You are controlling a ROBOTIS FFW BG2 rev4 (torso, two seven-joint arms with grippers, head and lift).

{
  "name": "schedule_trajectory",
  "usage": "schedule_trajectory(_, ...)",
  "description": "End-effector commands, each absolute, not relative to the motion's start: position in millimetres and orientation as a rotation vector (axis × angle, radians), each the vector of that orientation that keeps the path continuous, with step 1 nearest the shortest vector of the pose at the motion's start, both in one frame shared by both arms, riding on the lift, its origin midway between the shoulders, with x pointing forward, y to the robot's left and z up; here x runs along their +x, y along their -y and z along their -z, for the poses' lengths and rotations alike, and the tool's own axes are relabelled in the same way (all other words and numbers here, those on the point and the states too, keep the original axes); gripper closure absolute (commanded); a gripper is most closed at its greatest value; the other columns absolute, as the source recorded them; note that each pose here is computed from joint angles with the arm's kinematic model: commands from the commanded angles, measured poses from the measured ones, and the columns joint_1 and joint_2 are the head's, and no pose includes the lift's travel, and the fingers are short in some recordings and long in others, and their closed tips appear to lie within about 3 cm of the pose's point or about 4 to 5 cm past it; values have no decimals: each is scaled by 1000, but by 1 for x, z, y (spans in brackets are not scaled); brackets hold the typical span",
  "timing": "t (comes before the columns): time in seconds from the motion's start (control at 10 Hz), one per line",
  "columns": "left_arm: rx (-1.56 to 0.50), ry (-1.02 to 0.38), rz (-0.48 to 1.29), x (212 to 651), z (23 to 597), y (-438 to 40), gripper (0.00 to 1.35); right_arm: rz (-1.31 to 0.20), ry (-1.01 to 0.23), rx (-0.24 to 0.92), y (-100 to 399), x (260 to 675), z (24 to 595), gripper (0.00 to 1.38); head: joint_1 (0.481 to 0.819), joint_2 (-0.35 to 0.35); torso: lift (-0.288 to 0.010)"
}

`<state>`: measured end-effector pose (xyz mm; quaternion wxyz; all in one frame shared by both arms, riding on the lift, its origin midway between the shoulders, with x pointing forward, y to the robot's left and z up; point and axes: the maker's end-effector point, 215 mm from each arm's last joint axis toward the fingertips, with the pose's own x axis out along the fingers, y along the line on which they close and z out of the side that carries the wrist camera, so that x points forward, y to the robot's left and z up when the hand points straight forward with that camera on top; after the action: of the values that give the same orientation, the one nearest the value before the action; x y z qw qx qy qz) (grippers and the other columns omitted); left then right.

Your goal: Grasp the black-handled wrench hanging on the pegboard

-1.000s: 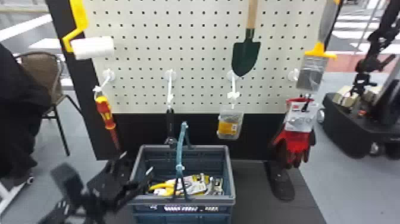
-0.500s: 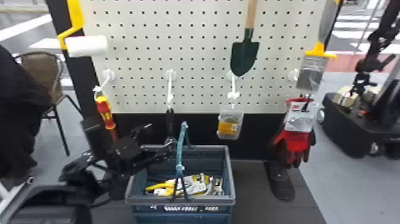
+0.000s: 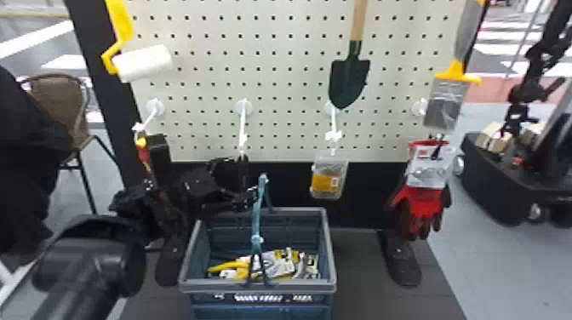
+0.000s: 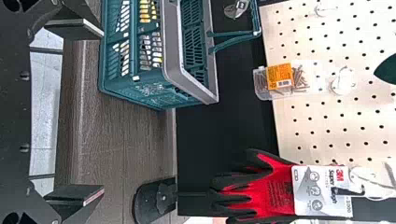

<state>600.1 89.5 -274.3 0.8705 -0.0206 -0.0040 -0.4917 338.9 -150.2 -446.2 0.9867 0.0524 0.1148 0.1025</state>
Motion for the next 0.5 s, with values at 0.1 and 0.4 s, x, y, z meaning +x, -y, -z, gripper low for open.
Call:
schedule_trajectory(0.1, -91, -29, 1046, 603, 284, -83, 134, -207, -230, 107, 149, 340, 447, 133, 549, 0, -100)
schedule_trajectory(0.4, -50, 0, 1042, 611, 270, -80, 1217, -208, -230, 108, 149, 340, 447, 133, 549, 0, -100)
